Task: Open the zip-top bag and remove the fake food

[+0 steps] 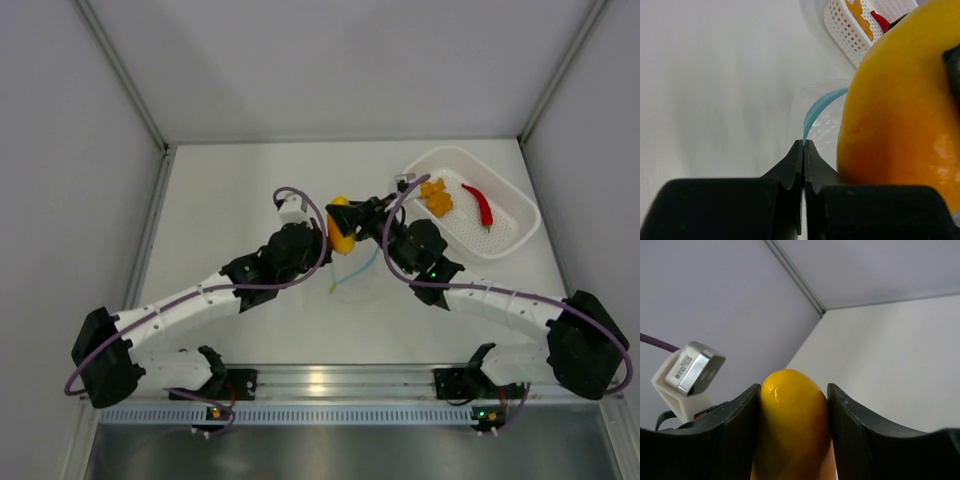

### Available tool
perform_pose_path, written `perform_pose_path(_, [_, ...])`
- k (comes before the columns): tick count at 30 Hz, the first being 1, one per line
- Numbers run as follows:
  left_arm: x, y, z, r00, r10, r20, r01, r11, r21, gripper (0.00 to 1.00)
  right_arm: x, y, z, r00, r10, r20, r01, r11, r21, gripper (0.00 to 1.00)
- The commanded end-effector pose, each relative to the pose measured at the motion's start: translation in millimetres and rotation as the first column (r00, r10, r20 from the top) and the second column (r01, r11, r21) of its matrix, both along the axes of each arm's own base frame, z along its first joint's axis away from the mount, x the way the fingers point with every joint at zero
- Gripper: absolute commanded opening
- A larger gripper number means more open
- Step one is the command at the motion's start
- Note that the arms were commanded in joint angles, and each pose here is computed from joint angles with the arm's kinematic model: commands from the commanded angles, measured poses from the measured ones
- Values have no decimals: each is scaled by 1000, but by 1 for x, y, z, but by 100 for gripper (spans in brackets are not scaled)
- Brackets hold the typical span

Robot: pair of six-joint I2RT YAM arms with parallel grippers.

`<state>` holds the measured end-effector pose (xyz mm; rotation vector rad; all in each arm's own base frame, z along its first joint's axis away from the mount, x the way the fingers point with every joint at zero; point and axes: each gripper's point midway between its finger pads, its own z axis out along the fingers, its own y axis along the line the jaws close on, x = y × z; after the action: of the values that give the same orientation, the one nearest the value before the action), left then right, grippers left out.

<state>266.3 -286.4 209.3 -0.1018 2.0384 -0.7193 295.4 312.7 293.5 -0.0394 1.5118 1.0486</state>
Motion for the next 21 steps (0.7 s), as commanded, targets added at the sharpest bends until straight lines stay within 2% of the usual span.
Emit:
perform_pose_path(1, [5, 4, 17, 999, 22, 37, -21, 1000, -9, 0, -8, 4, 66, 986, 43, 158, -79, 971, 225, 6])
perform_pose_path(5, [9, 12, 12, 998, 49, 38, -50, 998, 25, 0, -13, 4, 88, 979, 55, 199, -109, 955, 274, 4])
perform_pose_path(8, [14, 24, 12, 995, 86, 41, -88, 995, 37, 0, -11, -1, 101, 977, 27, 211, -84, 960, 266, 4])
perform_pose_path(9, [15, 29, 14, 994, 100, 49, -102, 994, 45, 0, -4, 0, 92, 984, 14, 177, -51, 977, 206, 4])
perform_pose_path(14, [22, 60, 13, 981, 179, 77, -188, 973, 135, 0, 14, -29, 77, 991, -89, 96, 79, 992, 96, 5])
perform_pose_path(15, [23, 65, 15, 977, 195, 85, -205, 968, 145, 0, 19, -36, 62, 994, -106, 39, 104, 993, 48, 6])
perform_pose_path(18, [26, 80, 15, 972, 216, 89, -229, 956, 185, 0, 39, -74, 49, 976, -215, -21, 215, 977, 6, 6])
perform_pose_path(21, [29, 92, 19, 968, 231, 98, -247, 947, 207, 0, 56, -120, 19, 928, -361, -92, 352, 931, -100, 7])
